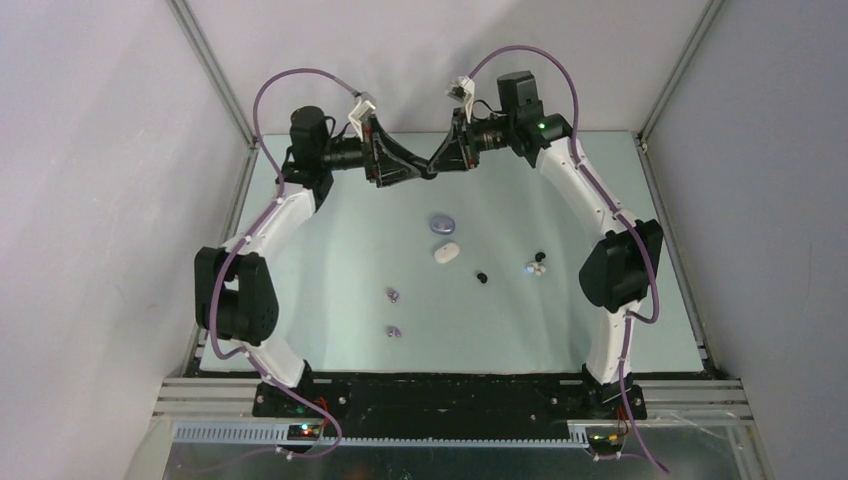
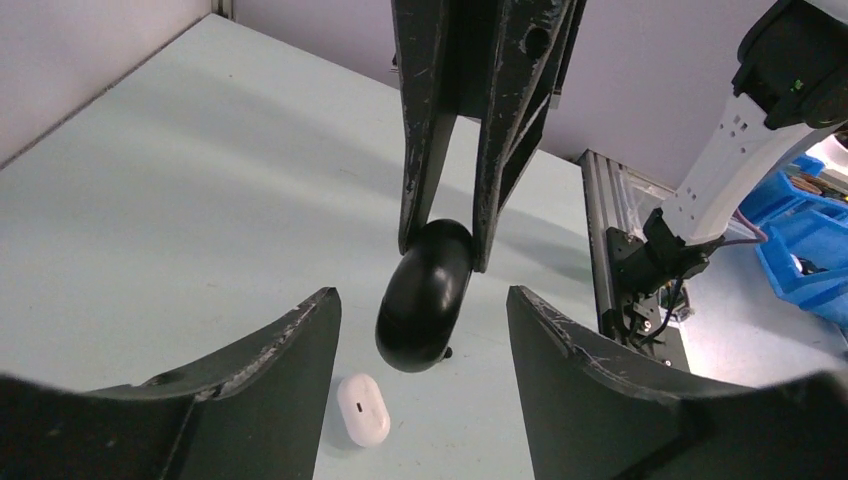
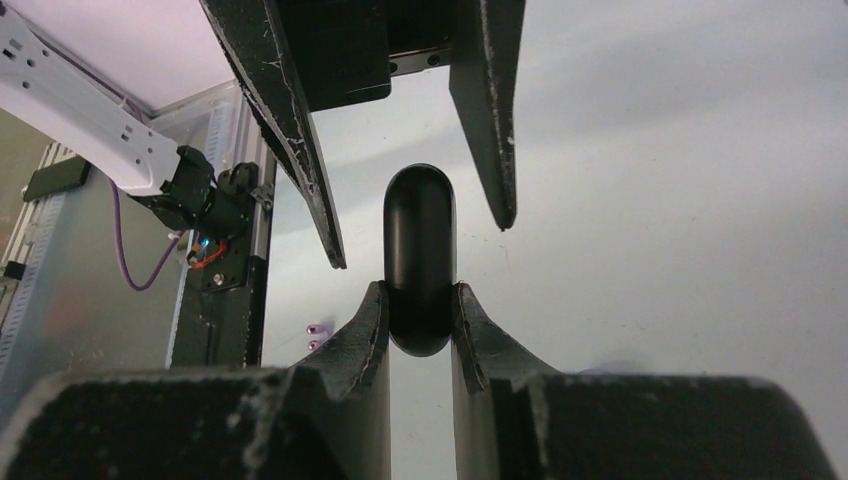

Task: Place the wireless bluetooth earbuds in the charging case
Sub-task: Pick up the charging case at the center of the board, then open the charging case.

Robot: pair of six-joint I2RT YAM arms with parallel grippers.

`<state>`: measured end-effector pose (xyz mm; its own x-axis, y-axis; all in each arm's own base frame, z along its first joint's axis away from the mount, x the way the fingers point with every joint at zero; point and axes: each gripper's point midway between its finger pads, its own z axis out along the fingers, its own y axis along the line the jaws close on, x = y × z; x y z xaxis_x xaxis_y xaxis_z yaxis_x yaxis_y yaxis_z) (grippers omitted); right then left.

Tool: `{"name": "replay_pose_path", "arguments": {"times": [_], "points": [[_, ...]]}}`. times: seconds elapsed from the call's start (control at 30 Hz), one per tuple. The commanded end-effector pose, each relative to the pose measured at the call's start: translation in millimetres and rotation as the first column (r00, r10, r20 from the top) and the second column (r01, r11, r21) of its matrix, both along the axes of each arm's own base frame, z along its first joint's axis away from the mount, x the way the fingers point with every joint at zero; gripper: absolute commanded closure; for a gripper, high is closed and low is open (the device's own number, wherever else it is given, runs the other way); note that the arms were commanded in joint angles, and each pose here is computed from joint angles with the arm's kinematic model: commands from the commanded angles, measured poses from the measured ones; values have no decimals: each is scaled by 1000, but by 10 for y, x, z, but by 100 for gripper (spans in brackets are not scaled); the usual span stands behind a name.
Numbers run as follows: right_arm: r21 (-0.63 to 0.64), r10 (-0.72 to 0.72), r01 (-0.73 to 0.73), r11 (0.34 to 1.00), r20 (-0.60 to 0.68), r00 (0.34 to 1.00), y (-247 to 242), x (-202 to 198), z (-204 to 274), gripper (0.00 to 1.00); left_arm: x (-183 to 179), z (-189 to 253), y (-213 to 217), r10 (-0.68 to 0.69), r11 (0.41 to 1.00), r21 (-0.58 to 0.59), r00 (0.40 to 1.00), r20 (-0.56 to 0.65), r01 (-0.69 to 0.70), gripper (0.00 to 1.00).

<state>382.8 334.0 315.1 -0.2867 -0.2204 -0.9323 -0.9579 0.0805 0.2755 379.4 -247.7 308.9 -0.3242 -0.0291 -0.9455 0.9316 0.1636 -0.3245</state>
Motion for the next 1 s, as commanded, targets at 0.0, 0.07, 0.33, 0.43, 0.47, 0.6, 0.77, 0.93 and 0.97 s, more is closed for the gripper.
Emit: {"name": "replay_pose_path", "arguments": {"times": [0.0,0.07,0.33,0.43,0.47,0.6,0.77,0.93,0.97], "points": [[64,-9,7,998,45,999,-55,-13,340,97,-37,273,-38,-41,998,-35,997,67,44,35],[68,-16,14,998,38,999,-74,13,343,97,-41,281,-51,-51,998,-40,996,68,54,39],[81,-6,4,997,24,1000,-74,-2,367,96,-24,273,-94,-56,997,-46,996,70,59,38],[88,2,-4,996,23,1000,-63,-17,383,96,-7,254,-112,-58,997,-45,996,64,61,40],[91,7,-9,996,23,1000,-62,-28,396,96,-5,257,-117,-60,997,-44,996,64,63,41],[94,8,-10,995,20,1000,-60,-31,404,97,9,243,-129,-66,997,-44,996,59,69,49],[94,3,-5,996,20,1000,-72,-15,401,96,8,245,-143,-78,996,-46,996,52,81,63],[84,-17,15,996,20,1000,-73,26,367,86,11,263,-157,-91,994,-54,995,51,94,84],[76,-33,31,997,24,999,-66,49,351,83,10,265,-157,-93,994,-56,994,52,96,90]]}}
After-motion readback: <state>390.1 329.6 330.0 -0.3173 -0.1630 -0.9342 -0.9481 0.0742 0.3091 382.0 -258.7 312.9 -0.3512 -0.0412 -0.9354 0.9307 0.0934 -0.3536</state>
